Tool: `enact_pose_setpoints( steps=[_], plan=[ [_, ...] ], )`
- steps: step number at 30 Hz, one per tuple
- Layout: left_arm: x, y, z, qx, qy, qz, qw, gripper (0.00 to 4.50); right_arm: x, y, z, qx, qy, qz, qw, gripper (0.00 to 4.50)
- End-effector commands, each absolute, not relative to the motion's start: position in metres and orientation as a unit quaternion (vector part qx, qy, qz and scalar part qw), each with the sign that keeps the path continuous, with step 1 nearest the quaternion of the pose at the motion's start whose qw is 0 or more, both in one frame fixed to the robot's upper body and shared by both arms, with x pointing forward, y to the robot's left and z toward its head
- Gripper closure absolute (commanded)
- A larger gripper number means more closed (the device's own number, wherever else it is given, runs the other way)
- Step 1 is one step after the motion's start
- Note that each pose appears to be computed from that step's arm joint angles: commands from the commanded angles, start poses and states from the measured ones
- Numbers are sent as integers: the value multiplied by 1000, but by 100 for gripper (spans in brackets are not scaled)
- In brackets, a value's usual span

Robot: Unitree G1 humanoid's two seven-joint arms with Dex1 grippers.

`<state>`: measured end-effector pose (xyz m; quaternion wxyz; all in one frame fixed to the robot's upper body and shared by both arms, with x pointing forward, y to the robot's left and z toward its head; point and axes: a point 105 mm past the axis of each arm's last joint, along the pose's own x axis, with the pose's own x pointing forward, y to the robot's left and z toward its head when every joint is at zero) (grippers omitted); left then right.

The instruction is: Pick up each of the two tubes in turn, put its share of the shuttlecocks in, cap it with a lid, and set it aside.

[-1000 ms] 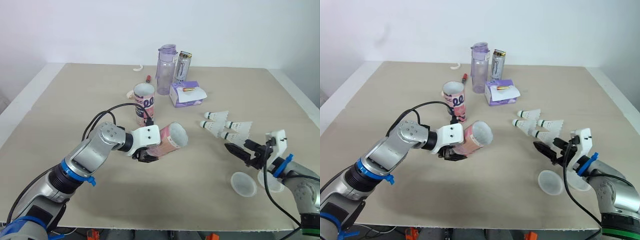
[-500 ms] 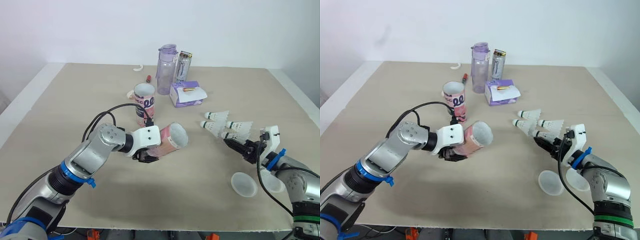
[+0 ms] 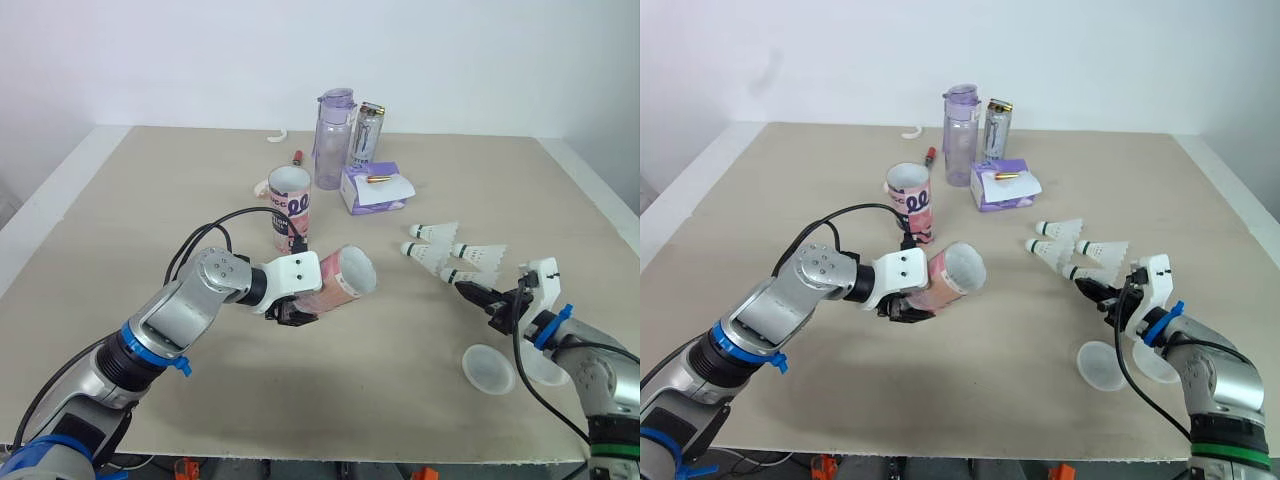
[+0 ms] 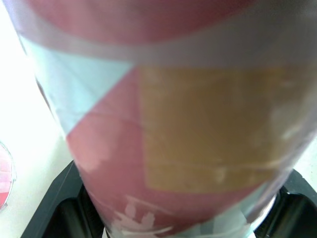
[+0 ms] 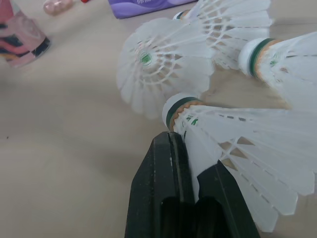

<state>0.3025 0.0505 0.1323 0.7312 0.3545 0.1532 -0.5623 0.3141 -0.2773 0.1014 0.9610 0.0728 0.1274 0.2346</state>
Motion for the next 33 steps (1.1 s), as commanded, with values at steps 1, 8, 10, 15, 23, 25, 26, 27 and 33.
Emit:
enact_pose_setpoints(
  steps=[1, 8, 10, 15, 23, 25, 26, 27, 33],
  plan=[
    [308, 60, 123, 356, 176, -547, 737, 119, 286, -263, 147, -18, 87, 272, 958, 442],
    [310, 59, 122, 356, 178, -554, 731, 119, 258, -200, 241, -253, -13, 419, 872, 442],
    [310, 59, 122, 356, 178, -557, 729, 119, 250, -178, 253, -315, -39, 461, 829, 442],
    [310, 56, 123, 355, 175, -559, 729, 119, 234, -141, 251, -437, -60, 538, 719, 442],
    [310, 54, 124, 352, 172, -561, 730, 119, 249, -115, 244, -501, -80, 561, 655, 442],
    [310, 54, 124, 352, 172, -559, 731, 119, 253, -112, 240, -507, -79, 562, 649, 442],
    [310, 54, 124, 352, 172, -558, 732, 119, 254, -111, 238, -514, -79, 564, 641, 442],
    [310, 55, 124, 352, 172, -557, 732, 119, 255, -110, 237, -517, -80, 565, 638, 442],
    [309, 54, 123, 351, 172, -556, 733, 119, 254, -102, 238, -509, -84, 577, 633, 348]
  ],
)
